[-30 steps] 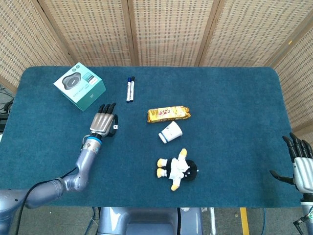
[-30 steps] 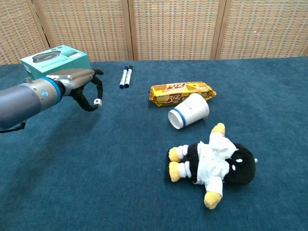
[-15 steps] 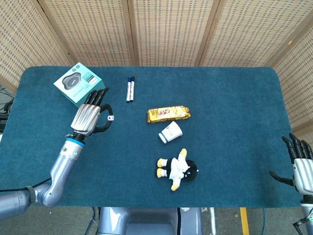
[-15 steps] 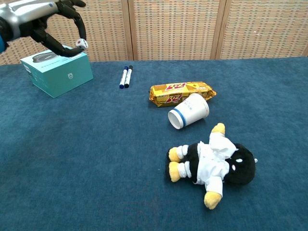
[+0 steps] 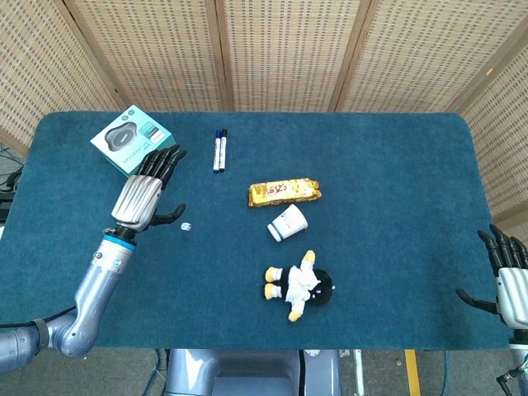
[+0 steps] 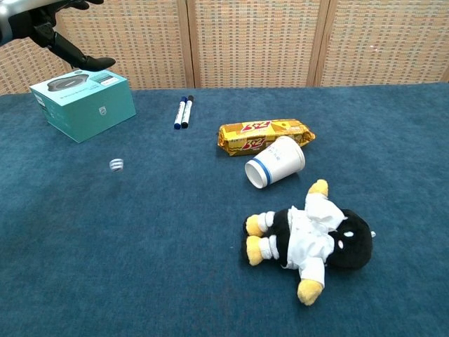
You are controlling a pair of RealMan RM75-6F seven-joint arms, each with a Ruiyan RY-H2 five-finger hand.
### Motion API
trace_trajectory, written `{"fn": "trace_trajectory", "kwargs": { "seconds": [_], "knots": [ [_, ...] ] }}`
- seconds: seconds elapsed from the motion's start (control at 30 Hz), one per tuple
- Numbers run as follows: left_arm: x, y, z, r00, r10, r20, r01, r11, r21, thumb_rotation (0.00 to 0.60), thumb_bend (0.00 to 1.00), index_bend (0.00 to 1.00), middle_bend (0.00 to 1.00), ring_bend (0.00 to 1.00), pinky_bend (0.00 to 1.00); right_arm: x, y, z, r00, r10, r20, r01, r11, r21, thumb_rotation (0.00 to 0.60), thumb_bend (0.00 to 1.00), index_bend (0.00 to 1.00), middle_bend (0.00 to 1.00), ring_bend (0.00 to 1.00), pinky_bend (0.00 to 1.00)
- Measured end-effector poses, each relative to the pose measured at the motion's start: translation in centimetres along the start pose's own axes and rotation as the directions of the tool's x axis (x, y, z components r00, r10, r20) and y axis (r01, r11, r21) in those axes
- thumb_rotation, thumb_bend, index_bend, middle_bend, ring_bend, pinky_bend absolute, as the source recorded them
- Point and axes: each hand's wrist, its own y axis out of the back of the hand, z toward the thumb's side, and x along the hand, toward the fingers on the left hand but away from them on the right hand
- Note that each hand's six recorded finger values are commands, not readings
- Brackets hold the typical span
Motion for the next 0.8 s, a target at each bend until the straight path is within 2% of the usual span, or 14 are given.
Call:
{"fn": "trace_trajectory", "kwargs": {
  "seconds": [0.07,0.13,0.2,0.3,0.5,0.73,0.8],
  "knots": [
    [-0.3,0.3,-0.3,1.000,0.005,-0.003,-0.005,1.000,-0.003,0.600,0.31,0.00,0.00,0.00,0.00,0.0,0.0,0.0,1.000,0.001,0.000,-0.001,1.000,0.002,0.600,0.00,0.00,0.00,0.00,0.00],
    [-0.8,0.7,-0.8,1.000,0.015,-0.006,-0.015,1.000,-0.001,0.600,0.24,0.00,0.00,0.00,0.00,0.0,0.0,0.0,1.000,0.001,0.000,-0.001,1.000,0.002,0.600,0.00,0.00,0.00,0.00,0.00],
    [-1.4,1.1,-1.5,1.000,0.024,-0.011,-0.024,1.000,0.012,0.600,0.12,0.00,0.00,0.00,0.00,0.0,-0.1,0.0,1.000,0.002,-0.001,-0.002,1.000,0.004,0.600,0.00,0.00,0.00,0.00,0.00],
    [-3.1,1.9,-3.7,0.998,0.042,-0.039,-0.040,0.998,0.048,0.600,0.01,0.00,0.00,0.00,0.00,0.0,-0.2,0.1,1.000,0.003,-0.001,-0.003,1.000,0.007,0.600,0.00,0.00,0.00,0.00,0.00],
    [-7.9,3.4,-8.6,0.988,0.098,-0.117,-0.086,0.991,0.103,0.600,0.00,0.00,0.00,0.00,0.00,0.1,0.0,0.2,1.000,-0.004,-0.003,0.005,1.000,0.009,0.600,0.00,0.00,0.00,0.00,0.00],
    [-15.8,4.0,-15.0,0.957,0.149,-0.247,-0.115,0.983,0.144,0.600,0.00,0.00,0.00,0.00,0.00,0.3,0.0,0.5,1.000,-0.009,-0.009,0.009,1.000,0.017,0.600,0.00,0.00,0.00,0.00,0.00],
    [-17.7,4.0,-15.9,0.950,0.154,-0.273,-0.119,0.983,0.143,0.600,0.00,0.00,0.00,0.00,0.00,0.4,0.0,0.5,1.000,-0.010,-0.011,0.010,1.000,0.021,0.600,0.00,0.00,0.00,0.00,0.00]
  ]
}}
